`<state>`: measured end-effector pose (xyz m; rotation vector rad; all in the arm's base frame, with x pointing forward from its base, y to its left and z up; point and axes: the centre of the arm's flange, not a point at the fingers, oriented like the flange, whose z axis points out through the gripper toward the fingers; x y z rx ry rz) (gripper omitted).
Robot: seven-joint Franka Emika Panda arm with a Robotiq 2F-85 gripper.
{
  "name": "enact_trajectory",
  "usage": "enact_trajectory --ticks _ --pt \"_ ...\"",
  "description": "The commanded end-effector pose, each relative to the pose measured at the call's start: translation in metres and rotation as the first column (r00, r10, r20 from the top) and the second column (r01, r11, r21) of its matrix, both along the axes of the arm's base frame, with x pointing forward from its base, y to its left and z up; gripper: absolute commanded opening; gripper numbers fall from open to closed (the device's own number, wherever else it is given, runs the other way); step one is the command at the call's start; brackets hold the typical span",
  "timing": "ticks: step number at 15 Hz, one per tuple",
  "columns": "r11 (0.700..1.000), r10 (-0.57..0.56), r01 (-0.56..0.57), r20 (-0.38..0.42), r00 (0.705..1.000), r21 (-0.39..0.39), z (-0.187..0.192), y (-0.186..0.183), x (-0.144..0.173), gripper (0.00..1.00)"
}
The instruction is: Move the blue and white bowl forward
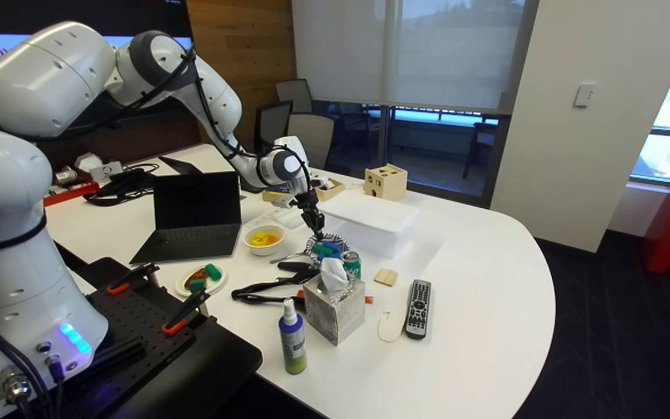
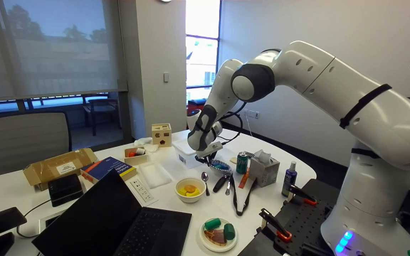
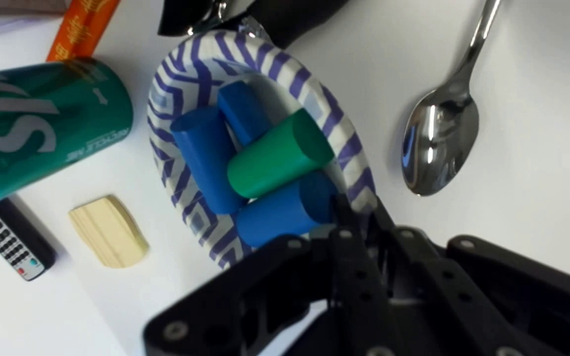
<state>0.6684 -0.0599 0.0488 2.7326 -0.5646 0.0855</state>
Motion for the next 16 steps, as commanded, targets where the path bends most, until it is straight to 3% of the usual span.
enact_trajectory --ticks 1,8,16 --pt "0.998 -0.026 0.023 -0.047 0.999 -0.058 0.015 0.017 0.008 0.03" --pt "0.996 -0.066 0.058 -0.116 0.991 -0.072 0.015 0.051 0.001 0.03" --pt "0.987 -0.158 0.148 -0.164 0.974 -0.070 0.011 0.092 -0.028 0.03"
